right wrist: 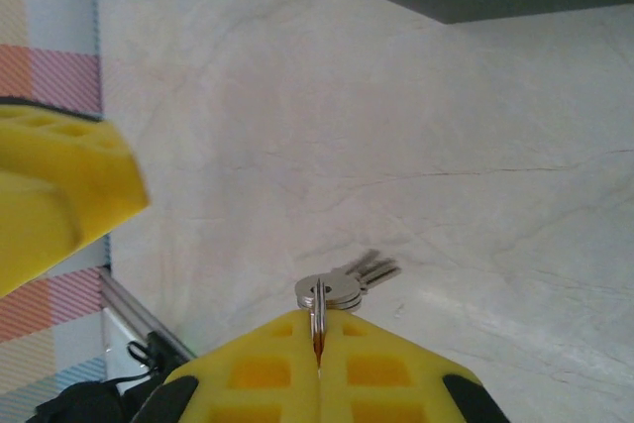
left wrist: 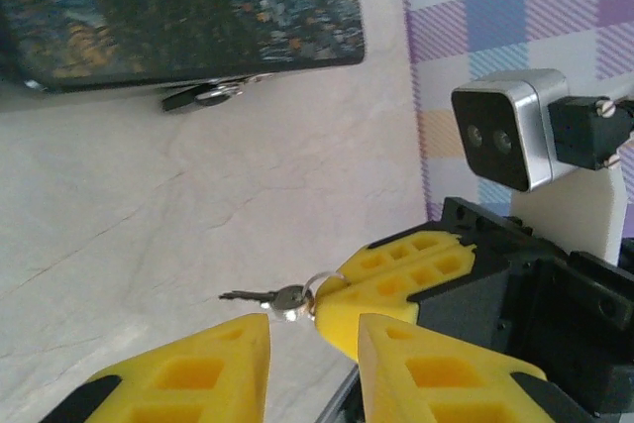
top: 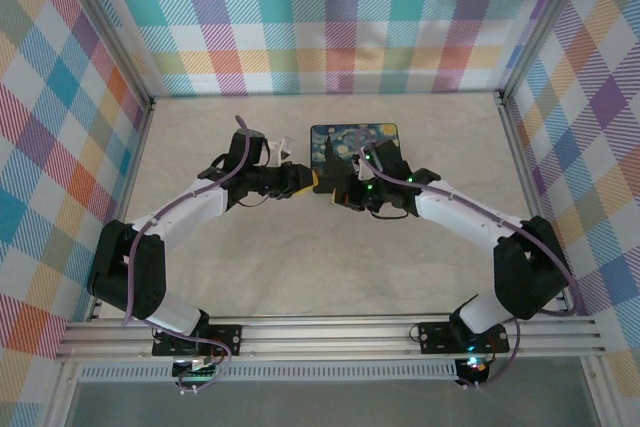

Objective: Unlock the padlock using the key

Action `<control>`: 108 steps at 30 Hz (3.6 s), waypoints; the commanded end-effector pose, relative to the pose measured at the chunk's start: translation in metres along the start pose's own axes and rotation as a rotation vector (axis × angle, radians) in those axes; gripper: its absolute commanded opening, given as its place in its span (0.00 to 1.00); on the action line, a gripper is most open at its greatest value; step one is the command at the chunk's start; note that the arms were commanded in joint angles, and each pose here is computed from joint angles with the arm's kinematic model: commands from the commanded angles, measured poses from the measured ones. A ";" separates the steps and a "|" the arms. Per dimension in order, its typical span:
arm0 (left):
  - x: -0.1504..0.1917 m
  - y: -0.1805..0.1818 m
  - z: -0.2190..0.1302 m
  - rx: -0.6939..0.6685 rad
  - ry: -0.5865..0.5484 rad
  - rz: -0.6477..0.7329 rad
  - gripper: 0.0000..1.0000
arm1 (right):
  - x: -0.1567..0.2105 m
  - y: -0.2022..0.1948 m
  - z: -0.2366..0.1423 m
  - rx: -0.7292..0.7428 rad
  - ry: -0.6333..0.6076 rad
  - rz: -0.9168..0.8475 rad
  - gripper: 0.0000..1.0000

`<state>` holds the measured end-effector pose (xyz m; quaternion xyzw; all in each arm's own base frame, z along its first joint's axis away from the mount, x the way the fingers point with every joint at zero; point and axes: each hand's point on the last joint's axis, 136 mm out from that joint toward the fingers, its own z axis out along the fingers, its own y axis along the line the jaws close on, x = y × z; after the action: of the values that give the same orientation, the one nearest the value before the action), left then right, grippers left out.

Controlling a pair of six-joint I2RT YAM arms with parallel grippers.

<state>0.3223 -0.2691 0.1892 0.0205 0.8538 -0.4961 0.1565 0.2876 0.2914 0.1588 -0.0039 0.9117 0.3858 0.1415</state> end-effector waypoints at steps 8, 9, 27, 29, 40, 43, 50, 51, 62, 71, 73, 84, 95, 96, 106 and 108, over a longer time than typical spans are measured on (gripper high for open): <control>-0.024 -0.037 -0.004 0.150 -0.078 -0.298 0.47 | -0.014 0.066 -0.037 -0.225 -0.023 -0.147 0.07; -0.026 -0.038 -0.004 0.151 -0.078 -0.314 0.49 | -0.014 0.069 -0.037 -0.238 -0.022 -0.154 0.07; -0.029 -0.036 0.017 0.176 -0.034 -0.565 0.53 | -0.038 0.088 -0.033 -0.317 -0.133 -0.289 0.07; -0.029 -0.035 0.018 0.180 -0.035 -0.577 0.52 | -0.040 0.088 -0.033 -0.311 -0.139 -0.297 0.07; -0.033 -0.041 0.019 0.215 -0.033 -0.585 0.48 | -0.041 0.075 -0.022 -0.275 -0.152 -0.308 0.06; -0.034 -0.042 0.019 0.219 -0.031 -0.584 0.46 | -0.041 0.071 -0.022 -0.269 -0.162 -0.305 0.06; -0.036 -0.041 0.022 0.219 -0.032 -0.584 0.40 | -0.040 0.063 -0.020 -0.233 -0.159 -0.303 0.06; -0.036 -0.040 0.022 0.208 -0.030 -0.582 0.40 | -0.040 0.062 -0.021 -0.230 -0.165 -0.300 0.06; -0.037 -0.045 0.022 0.219 -0.017 -0.584 0.55 | -0.063 0.083 -0.040 -0.302 -0.339 -0.353 0.05; -0.042 -0.050 0.021 0.232 -0.027 -0.578 0.46 | -0.061 0.085 -0.027 -0.340 -0.299 -0.344 0.05; -0.042 -0.048 0.020 0.227 -0.029 -0.575 0.40 | -0.057 0.082 -0.027 -0.336 -0.289 -0.342 0.05; -0.046 -0.029 0.015 0.178 -0.054 -0.565 0.16 | -0.043 0.072 -0.040 -0.289 -0.279 -0.364 0.06; -0.041 -0.024 0.010 0.149 -0.071 -0.539 0.16 | -0.038 0.069 -0.038 -0.295 -0.263 -0.384 0.06; -0.041 -0.025 0.010 0.151 -0.069 -0.536 0.16 | -0.040 0.070 -0.038 -0.294 -0.266 -0.383 0.06; -0.037 -0.025 0.007 0.141 -0.067 -0.518 0.03 | -0.044 0.066 -0.038 -0.276 -0.270 -0.367 0.06; -0.037 -0.024 0.007 0.135 -0.069 -0.505 0.01 | -0.042 0.064 -0.039 -0.268 -0.266 -0.366 0.10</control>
<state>0.3611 -0.2885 0.2117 -0.2098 0.7857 -0.5801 0.0474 0.3042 0.3090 0.2255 -0.1314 0.8205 0.4693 0.2989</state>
